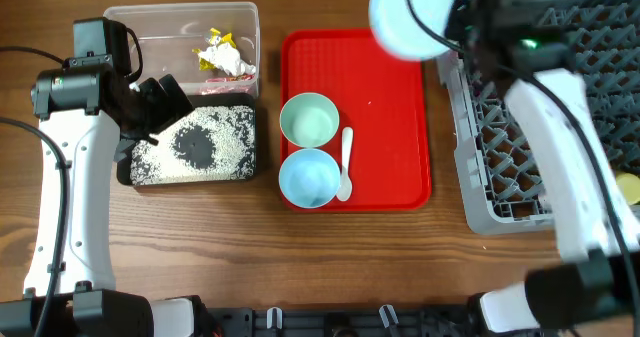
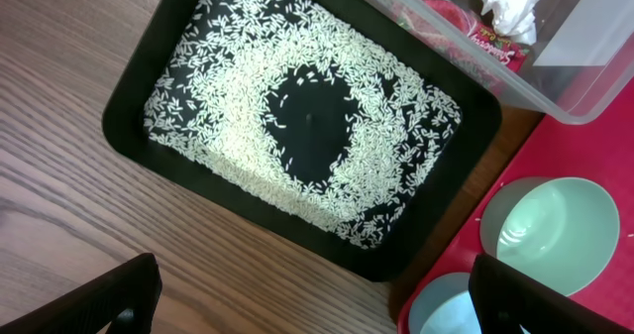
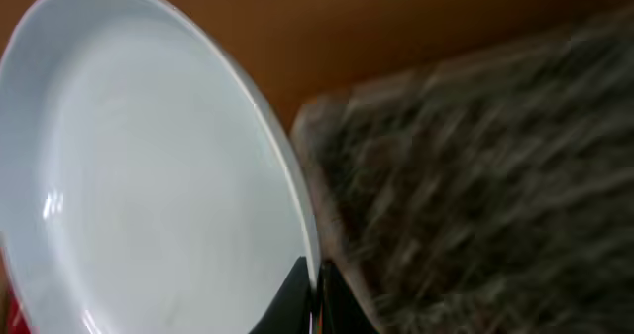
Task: Sort waste into correct bins and load items into the dishwasher rack
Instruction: 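Lift the white plate and stand it upright in the rack, then grasp the green bowl with the right gripper and place it in rack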
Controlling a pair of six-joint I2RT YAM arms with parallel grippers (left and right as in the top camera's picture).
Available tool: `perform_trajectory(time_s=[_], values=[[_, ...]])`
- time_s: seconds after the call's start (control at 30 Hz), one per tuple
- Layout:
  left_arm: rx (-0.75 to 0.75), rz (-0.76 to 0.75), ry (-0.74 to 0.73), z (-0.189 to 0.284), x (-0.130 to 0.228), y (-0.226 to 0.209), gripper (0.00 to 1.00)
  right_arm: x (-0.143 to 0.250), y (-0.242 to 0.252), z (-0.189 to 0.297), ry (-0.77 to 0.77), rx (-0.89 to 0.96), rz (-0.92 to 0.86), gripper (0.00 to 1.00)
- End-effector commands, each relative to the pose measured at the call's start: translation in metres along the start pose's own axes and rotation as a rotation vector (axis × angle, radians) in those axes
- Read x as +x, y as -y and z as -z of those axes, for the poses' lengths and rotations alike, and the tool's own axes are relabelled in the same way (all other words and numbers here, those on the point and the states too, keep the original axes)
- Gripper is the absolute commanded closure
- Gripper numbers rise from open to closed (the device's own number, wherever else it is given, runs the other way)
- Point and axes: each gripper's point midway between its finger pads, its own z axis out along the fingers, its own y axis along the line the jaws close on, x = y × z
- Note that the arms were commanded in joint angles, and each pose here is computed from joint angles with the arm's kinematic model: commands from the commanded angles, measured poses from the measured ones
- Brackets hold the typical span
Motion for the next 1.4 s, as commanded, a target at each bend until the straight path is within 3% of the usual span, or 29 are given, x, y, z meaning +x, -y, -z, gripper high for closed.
perform_trajectory(time_s=[0.0, 0.07, 0.17, 0.33, 0.67, 0.7, 0.77, 0.87, 1.0, 1.13, 1.23, 1.37], values=[[0.004, 0.007, -0.006, -0.002, 0.0, 0.0, 0.0, -0.055, 0.092, 0.03, 0.173, 0.436, 0.159, 0.96], [0.004, 0.007, -0.006, -0.002, 0.0, 0.0, 0.0, -0.066, 0.129, 0.023, 0.135, 0.545, 0.352, 0.96], [0.004, 0.007, -0.006, -0.002, 0.0, 0.0, 0.0, -0.067, 0.181, 0.004, 0.084, 0.64, 0.386, 0.96], [0.004, 0.007, -0.006, -0.002, 0.0, 0.0, 0.0, -0.035, 0.218, -0.056, -0.088, 0.486, 0.654, 0.96], [0.004, 0.007, -0.006, -0.002, 0.0, 0.0, 0.0, 0.025, 0.236, -0.139, -0.257, 0.49, 0.719, 0.93], [0.004, 0.007, -0.006, -0.002, 0.0, 0.0, 0.0, 0.026, 0.235, -0.14, -0.251, 0.484, 0.706, 0.78], [0.004, 0.007, -0.006, -0.002, 0.0, 0.0, 0.0, 0.026, 0.227, -0.145, -0.209, 0.439, 0.61, 0.0], [0.004, 0.007, -0.006, -0.002, 0.0, 0.0, 0.0, 0.023, 0.225, -0.138, -0.144, 0.455, 0.338, 0.0], [0.004, 0.007, -0.006, -0.002, 0.0, 0.0, 0.0, -0.011, 0.172, -0.086, -0.047, 0.299, 0.287, 0.0], [0.004, 0.007, -0.006, -0.002, 0.0, 0.0, 0.0, -0.039, 0.051, 0.004, 0.09, -0.173, 0.199, 0.0], [0.004, 0.007, -0.006, -0.002, 0.0, 0.0, 0.0, 0.03, -0.073, 0.039, -0.136, -0.575, 0.222, 0.0], [0.004, 0.007, -0.006, -0.002, 0.0, 0.0, 0.0, 0.13, -0.156, 0.046, -0.429, -0.733, 0.368, 0.0]])
